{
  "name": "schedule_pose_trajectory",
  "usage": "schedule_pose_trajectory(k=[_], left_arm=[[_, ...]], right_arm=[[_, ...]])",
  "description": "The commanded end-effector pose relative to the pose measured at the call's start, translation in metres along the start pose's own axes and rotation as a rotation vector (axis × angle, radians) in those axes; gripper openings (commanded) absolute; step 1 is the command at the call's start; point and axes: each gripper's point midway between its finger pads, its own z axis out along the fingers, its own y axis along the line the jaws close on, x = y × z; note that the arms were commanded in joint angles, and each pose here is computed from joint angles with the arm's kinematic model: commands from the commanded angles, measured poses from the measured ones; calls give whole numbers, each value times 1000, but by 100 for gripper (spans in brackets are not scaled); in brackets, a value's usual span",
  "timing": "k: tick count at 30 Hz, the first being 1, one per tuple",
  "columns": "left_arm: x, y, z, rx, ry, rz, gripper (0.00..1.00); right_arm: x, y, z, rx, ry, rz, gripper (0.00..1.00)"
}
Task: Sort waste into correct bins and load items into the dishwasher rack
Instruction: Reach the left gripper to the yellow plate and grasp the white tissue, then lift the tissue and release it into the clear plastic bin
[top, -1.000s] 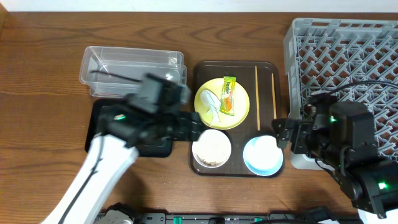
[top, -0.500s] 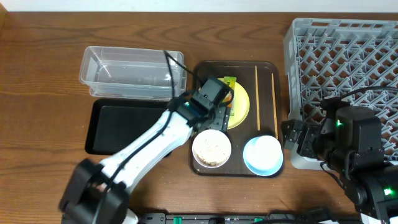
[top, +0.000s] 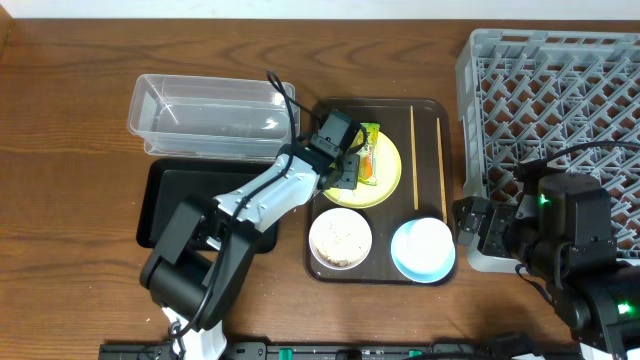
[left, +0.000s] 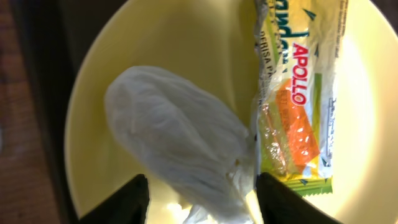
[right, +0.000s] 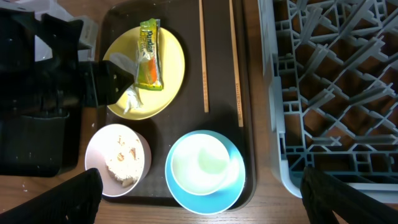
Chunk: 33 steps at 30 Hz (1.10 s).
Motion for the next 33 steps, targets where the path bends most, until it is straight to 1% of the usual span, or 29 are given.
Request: schedule_pose_trajectory(k=[1,2,4,8,13,16,18,20,24,25,26,27,28,29,30,31,33], left_arm=[[5,1,10,-1,28,8,45],[8,2,12,-7,41,8,36],[9,3,11,-10,45,-7,24],[-5,-3,-9,7,7,-18,7],[-43,-19,-75,70,-133,-23,6],[-65,-13,-118,77,-244,-45,6],[-76,10,-140,8,-310,-80,6],[-82,37,-151,-76,-343,-121,6],[-89,85,-152,-177,-355,-202,6],[-91,94,-150,-189,-355,-219,7],[-94,102,-148,-201,-359,-231,10],[-96,112,-147,-214,-364,-250,17],[-98,119,-145,-221,-366,-265,31],[-100,124,-143,-219,-367,-277,47],[-101,126,-141,-212,-366,-283,60],[-103,125,-141,-192,-366,-285,66],[-107,114,-143,-129,-376,-277,66]], right_arm=[[-6,-2,-5,8,-24,12,99],[-6,-2,-5,8,-24,12,99],[-6,-2,-5,8,-24,12,99],[-6,-2,-5,8,-25,12,99],[-6,-2,-5,8,-25,12,99],[-6,-2,-5,8,-24,12,99],[-6,-2,-5,8,-24,12,99],[-6,-2,-5,8,-24,12,99],[-6,-2,-5,8,-24,12,99],[-6,-2,-5,8,-24,12,99],[-6,-2,-5,8,-24,12,99],[-6,-2,-5,8,-24,12,99],[-6,-2,-5,8,-24,12,99],[-6,-2,-5,8,-24,12,99],[-6,-2,-5,8,-24,12,99],[-6,-2,-5,8,-24,12,99],[-5,-2,-5,8,-23,12,99]])
